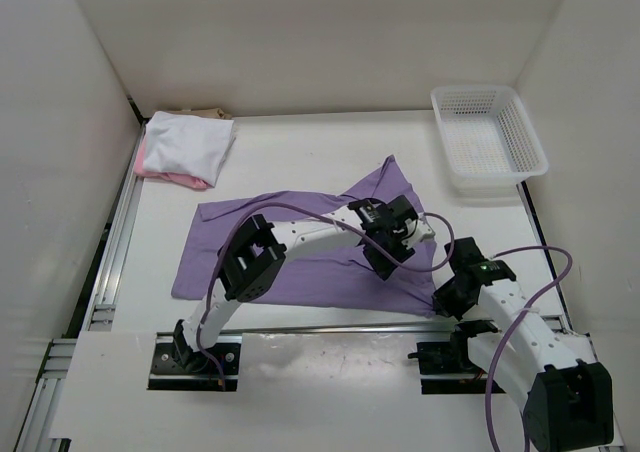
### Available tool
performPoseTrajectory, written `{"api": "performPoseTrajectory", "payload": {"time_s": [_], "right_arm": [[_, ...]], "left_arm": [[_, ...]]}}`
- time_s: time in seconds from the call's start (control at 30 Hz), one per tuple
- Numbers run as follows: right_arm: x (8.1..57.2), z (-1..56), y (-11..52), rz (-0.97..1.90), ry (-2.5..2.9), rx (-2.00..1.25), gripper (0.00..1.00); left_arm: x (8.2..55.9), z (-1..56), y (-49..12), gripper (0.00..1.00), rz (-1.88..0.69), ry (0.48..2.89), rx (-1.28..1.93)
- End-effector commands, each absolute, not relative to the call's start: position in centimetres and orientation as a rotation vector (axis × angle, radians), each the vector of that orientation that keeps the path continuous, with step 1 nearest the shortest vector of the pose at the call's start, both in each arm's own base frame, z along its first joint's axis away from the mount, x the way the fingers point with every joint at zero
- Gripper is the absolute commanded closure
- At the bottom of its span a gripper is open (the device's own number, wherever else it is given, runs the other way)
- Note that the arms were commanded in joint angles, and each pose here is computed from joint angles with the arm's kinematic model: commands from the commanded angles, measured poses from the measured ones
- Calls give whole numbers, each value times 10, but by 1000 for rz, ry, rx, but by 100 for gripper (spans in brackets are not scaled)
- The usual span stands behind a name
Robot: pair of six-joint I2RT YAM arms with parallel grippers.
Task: Fold and stack the t-shirts
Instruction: Fold the flattened tshirt in 1/3 of the way
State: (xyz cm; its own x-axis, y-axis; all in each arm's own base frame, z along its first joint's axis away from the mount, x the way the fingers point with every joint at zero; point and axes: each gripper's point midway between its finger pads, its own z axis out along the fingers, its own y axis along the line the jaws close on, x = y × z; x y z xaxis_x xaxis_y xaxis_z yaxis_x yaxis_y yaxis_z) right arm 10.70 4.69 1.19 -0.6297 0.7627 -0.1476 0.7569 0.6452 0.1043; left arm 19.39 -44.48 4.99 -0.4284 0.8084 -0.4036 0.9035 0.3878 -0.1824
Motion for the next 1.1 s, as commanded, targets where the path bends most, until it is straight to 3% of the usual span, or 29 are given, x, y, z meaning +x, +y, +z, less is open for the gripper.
{"api": "performPoseTrajectory", "payload": {"time_s": [0.0,0.43,0.53,0.6,0.87,1.07], "right_arm": [[99,7,39,-16,2694,1241,100],[97,5,43,17,2715,1242,100],[97,5,43,17,2715,1242,100],[97,5,43,17,2715,1242,100],[96,5,39,-5,2704,1240,100],[95,5,37,-25,2699,1253,100]], "left_arm": [[199,49,-450,55,-540,2391,1512],[209,34,-451,60,-467,2401,1498],[209,31,-446,72,-444,2415,1502],[210,34,-449,90,-451,2406,1498],[226,63,-443,90,-407,2365,1434],[284,85,-428,90,-394,2370,1266]]}}
